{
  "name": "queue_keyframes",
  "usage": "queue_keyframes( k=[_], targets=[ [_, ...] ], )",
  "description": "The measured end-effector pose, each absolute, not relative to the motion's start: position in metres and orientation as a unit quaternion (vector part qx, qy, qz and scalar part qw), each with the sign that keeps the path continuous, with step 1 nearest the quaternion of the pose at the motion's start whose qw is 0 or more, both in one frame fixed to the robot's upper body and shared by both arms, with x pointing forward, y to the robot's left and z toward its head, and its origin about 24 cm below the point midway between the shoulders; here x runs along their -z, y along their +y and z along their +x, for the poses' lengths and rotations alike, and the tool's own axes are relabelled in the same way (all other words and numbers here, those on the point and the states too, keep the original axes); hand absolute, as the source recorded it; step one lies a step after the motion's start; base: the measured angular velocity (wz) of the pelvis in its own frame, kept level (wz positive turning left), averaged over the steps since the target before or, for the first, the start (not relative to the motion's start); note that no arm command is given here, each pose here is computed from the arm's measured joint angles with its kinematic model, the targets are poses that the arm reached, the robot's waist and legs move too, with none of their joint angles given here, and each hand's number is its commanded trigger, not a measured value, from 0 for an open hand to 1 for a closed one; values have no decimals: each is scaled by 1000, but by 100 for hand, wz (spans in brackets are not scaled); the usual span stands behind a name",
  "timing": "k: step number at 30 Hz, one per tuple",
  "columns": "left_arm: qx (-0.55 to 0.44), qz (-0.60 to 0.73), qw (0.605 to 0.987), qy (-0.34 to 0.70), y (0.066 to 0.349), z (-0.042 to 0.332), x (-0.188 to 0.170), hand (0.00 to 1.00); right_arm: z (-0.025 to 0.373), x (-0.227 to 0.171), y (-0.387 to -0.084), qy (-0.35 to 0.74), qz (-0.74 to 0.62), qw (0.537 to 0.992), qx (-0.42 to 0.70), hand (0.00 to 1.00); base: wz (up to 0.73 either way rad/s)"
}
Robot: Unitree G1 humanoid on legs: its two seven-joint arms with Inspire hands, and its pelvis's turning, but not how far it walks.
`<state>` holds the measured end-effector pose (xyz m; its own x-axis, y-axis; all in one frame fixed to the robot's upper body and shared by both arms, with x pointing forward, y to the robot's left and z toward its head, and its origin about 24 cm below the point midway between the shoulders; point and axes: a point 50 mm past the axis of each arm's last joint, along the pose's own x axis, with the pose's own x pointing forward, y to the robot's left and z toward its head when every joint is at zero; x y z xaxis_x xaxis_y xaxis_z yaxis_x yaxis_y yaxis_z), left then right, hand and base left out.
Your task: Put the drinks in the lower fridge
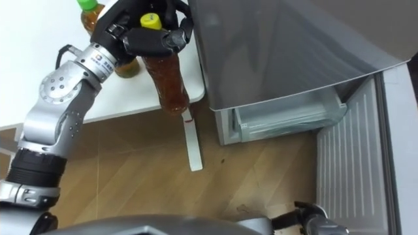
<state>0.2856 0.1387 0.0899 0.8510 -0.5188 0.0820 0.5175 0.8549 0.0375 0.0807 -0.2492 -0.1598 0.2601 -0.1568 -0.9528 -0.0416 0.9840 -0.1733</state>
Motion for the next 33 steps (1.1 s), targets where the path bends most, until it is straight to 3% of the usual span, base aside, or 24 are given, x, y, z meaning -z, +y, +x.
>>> queue_keyframes(
  k=[11,16,22,33],
  targets=[
    [273,-12,959,-76,128,280,-101,100,148,138,-203,471,-112,870,-93,0,-4],
    [297,-16,949,-108,117,269,-113,100,163,124,-176,421,-126,880,-181,0,1],
    [340,-32,936,-87,97,259,-100,100,183,102,-153,348,-122,897,-245,0,-3],
    [371,-33,924,-85,99,248,-95,100,195,68,-119,266,-93,884,-374,0,4]
  ],
)
